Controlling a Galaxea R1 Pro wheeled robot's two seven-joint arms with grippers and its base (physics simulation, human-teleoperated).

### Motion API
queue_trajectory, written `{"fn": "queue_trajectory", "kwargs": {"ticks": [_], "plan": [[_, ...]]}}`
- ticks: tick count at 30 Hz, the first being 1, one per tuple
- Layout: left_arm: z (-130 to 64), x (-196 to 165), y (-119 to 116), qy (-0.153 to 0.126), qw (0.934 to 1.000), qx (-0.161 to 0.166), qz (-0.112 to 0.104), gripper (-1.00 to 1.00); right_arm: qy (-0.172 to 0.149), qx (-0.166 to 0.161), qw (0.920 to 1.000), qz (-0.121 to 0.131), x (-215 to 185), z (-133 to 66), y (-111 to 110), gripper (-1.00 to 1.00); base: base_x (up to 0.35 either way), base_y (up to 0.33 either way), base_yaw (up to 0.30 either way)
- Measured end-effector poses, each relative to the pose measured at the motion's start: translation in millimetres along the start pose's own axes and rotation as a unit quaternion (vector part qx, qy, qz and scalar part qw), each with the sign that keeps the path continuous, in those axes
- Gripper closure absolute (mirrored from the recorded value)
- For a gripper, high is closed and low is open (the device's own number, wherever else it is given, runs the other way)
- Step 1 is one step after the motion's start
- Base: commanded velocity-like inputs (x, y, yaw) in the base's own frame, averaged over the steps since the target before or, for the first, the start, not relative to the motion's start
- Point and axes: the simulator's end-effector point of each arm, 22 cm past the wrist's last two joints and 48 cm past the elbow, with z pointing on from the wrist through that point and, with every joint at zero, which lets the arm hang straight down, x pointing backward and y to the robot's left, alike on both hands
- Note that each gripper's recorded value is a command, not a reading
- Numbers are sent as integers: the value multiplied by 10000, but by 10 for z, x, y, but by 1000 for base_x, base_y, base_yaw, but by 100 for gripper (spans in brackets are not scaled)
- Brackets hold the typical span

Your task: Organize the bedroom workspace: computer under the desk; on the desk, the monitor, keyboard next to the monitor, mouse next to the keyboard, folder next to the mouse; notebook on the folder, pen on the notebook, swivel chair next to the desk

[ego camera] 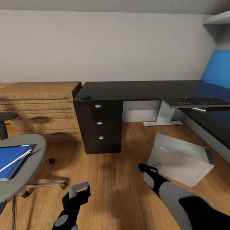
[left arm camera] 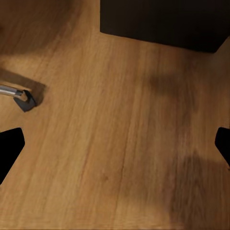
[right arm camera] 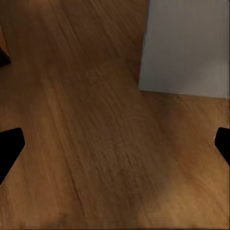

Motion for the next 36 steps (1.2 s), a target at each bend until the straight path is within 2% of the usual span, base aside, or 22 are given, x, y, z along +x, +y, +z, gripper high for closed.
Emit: {"fn": "queue_trajectory", "kwargs": {"ticks": [10, 11, 17, 27, 36], "plan": [[85, 231, 14, 347, 9994, -25, 94, -100, 138, 333, 9993, -31, 170, 151, -236, -100, 0, 0, 0], [93, 253, 14, 377, 9992, -28, 100, -100, 123, 413, 9991, -33, 150, 182, -341, -100, 0, 0, 0], [133, 338, 26, 479, 9988, -49, 114, -100, 191, 500, 9986, -35, 233, 260, -455, -100, 0, 0, 0], [132, 340, 26, 483, 9988, -51, 115, -100, -24, 445, 9990, 43, 37, 267, -408, -100, 0, 0, 0], [132, 339, 29, 483, 9987, -52, 121, -100, -92, 414, 9991, 84, -36, 269, -397, -100, 0, 0, -34]]}}
